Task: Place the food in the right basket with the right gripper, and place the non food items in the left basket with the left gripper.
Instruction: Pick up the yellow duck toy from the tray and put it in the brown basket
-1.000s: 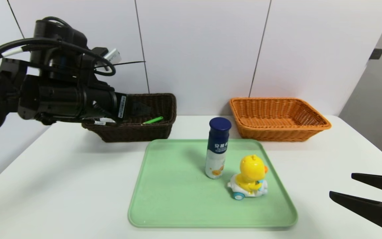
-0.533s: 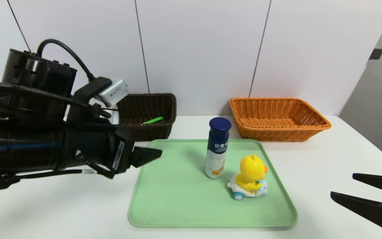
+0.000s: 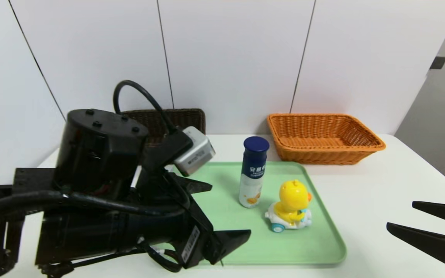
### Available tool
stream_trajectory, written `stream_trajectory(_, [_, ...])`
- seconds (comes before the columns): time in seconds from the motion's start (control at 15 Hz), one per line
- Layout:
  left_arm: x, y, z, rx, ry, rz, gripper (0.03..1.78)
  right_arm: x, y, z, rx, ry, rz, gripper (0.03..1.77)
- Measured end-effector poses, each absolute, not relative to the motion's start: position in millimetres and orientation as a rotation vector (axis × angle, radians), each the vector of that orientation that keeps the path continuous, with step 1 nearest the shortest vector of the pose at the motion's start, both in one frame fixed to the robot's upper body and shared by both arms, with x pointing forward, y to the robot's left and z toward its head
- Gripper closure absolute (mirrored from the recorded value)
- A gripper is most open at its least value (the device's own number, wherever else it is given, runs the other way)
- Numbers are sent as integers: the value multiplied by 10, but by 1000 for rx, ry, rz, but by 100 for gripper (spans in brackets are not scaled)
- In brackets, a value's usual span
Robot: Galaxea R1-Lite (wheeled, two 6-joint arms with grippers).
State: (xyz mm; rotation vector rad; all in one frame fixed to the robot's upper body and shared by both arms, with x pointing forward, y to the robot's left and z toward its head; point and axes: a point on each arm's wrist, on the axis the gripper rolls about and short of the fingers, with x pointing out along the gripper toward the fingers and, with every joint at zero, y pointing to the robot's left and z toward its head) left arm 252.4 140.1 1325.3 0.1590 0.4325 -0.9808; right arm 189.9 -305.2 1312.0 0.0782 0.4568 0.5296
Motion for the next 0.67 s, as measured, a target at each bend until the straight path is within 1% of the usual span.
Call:
stream_trajectory(0.13, [2521,1254,13168,187,419,-1056,12,1899,-3053,13119,78,458,528,10])
stream_trajectory(0.33, [2542,1116,13062,185,428,-1240,12,1894,-3056,13103,79,464,524,10])
stream_trajectory(0.4, [2564,1074,13020,196,423,-1273,12,1890,-3058,13099,79,466,522,10])
stream_trajectory(0.67, [2704,878,12861,222,361,-1315,12,1859,-3081,13075,82,468,507,10])
